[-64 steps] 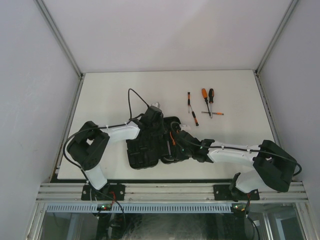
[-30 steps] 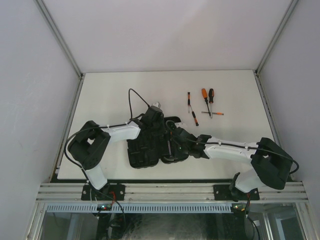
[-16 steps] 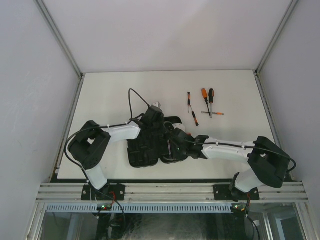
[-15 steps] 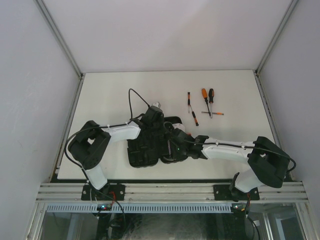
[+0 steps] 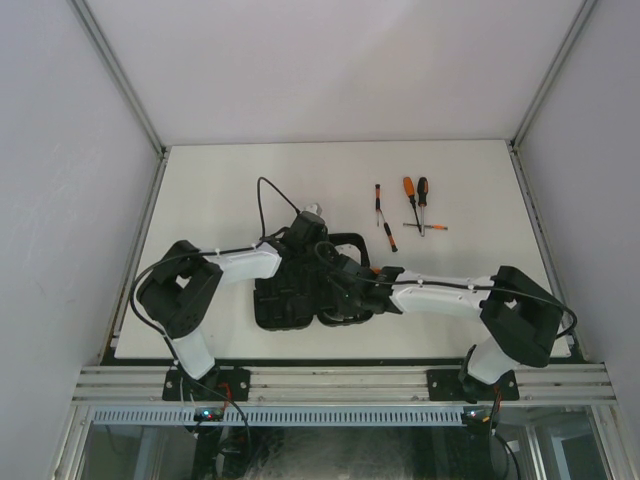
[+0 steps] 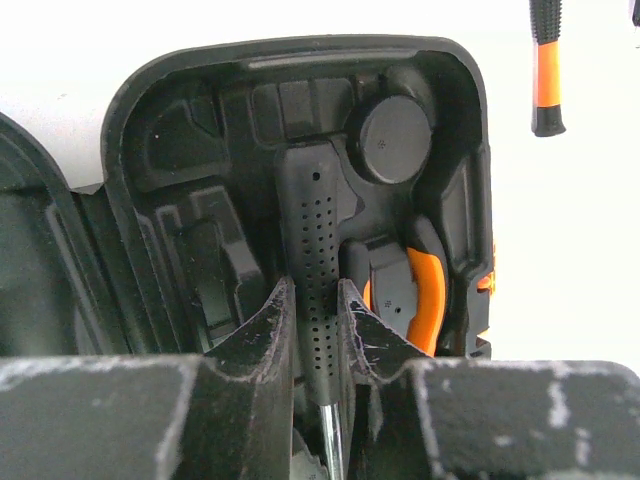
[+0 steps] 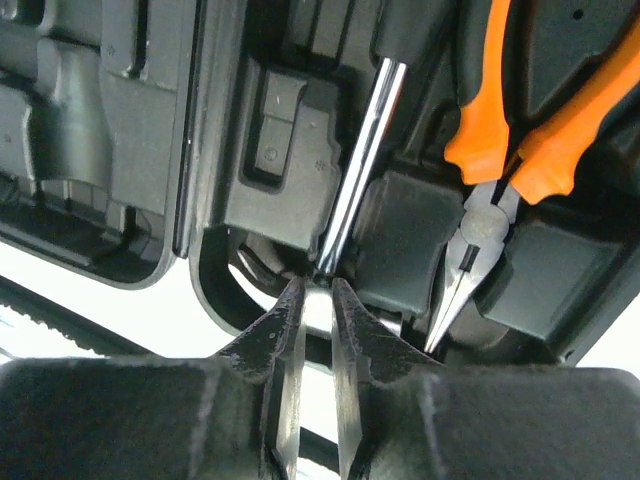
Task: Sort the tools into containers
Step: Adjust the hammer in the storage box.
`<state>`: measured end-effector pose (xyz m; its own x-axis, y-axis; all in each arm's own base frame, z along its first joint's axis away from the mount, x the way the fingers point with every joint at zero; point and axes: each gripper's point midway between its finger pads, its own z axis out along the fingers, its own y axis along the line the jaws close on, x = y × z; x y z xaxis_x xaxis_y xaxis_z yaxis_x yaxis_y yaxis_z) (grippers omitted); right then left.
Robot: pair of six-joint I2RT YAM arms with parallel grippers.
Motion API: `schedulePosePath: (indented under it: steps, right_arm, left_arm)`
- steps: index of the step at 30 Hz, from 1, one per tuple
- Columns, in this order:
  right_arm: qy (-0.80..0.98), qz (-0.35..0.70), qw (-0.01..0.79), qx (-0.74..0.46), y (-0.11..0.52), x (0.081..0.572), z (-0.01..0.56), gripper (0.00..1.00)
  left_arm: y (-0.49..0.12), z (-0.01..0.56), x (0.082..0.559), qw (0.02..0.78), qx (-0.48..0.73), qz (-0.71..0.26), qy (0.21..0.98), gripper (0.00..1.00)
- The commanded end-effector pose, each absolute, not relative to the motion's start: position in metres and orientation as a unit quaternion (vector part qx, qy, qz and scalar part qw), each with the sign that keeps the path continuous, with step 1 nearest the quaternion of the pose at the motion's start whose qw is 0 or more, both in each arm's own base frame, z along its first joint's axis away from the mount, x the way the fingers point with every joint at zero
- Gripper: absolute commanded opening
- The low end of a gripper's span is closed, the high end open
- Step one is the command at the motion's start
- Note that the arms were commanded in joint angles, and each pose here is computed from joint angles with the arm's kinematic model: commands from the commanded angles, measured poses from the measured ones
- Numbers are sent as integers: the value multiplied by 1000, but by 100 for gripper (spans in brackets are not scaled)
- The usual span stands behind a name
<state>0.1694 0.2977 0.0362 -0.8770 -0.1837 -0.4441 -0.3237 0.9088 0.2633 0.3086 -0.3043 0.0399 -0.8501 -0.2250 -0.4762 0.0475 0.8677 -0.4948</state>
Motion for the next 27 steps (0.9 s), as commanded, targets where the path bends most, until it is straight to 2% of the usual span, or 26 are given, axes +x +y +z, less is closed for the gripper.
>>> schedulePosePath:
  steps: [1,11,14,20,27]
  right_arm:
    - [971,110,161,-140,283,151,7,14]
    - [983,34,103,-148,259,129,-27,12]
    - [983,19,92,-156,253,122,-34,8]
    - [984,9,81,-158,246,111,-40,3]
    - [986,3,68,-150,227,101,-42,1]
  left_arm:
    - [-294,13,297,245,-47,-220,943,4]
    - [-288,2,291,237,-52,-212,947,3]
    - [-284,-3,289,234,-53,-203,949,3]
    - [-265,-19,281,222,-61,-160,960,0]
    - [-238,-33,266,211,-69,-108,969,0]
